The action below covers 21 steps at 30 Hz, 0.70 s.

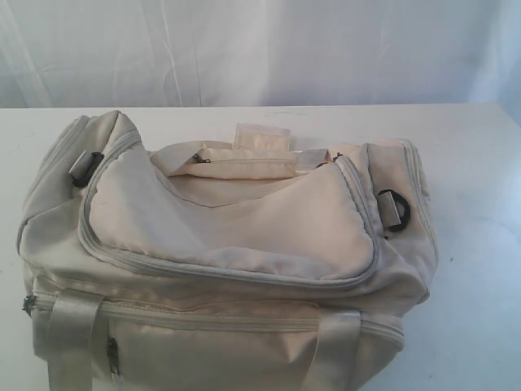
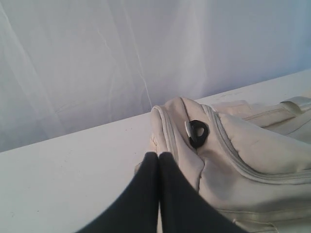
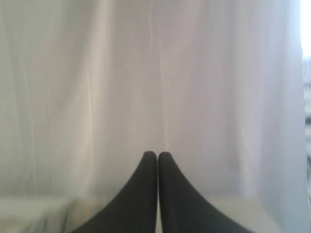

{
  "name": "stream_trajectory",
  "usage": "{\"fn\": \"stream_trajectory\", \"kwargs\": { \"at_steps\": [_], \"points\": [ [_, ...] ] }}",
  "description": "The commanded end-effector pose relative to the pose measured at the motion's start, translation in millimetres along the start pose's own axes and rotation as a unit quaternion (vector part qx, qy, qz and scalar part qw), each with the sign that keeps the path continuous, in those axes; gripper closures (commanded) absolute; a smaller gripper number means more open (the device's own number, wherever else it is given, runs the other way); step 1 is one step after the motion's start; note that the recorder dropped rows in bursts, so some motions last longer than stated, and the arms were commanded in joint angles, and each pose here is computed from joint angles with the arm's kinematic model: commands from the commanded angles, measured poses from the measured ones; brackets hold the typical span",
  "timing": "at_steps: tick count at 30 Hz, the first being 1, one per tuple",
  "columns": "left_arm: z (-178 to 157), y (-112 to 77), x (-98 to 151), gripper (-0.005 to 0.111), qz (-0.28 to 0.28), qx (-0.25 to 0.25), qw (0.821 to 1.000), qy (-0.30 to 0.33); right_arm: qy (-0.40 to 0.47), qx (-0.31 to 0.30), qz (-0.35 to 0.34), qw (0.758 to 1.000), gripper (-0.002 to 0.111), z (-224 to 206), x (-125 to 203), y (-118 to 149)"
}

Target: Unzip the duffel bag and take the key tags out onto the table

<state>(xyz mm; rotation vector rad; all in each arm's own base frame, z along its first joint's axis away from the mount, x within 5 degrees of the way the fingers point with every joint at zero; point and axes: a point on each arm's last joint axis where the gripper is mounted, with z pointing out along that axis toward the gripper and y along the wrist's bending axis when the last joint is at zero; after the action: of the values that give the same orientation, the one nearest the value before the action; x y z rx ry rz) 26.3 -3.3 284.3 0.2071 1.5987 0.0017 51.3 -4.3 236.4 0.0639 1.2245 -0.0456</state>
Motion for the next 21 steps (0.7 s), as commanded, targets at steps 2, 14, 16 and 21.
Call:
{"fn": "stream_trajectory", "kwargs": {
  "at_steps": [2,14,16,21],
  "points": [
    [0.6,-0.6,1.5,0.107,0.000,0.004,1.000,-0.001,-0.182,-0.005,0.035,0.983,0.107,-6.4,-32.3,-0.3],
    [6.4,-0.2,4.0,0.107,0.004,0.004,1.000,0.027,0.165,0.017,0.209,0.964,0.108,41.4,-52.0,5.6],
    [12.8,-0.7,7.7,0.107,-0.005,0.008,0.998,0.062,0.256,0.015,0.176,0.950,0.108,64.1,-56.0,8.6],
    [26.9,-1.3,-2.8,0.107,-0.084,0.016,0.989,0.124,0.365,0.006,0.145,0.920,0.108,88.5,-52.5,12.0]
  ]
}}
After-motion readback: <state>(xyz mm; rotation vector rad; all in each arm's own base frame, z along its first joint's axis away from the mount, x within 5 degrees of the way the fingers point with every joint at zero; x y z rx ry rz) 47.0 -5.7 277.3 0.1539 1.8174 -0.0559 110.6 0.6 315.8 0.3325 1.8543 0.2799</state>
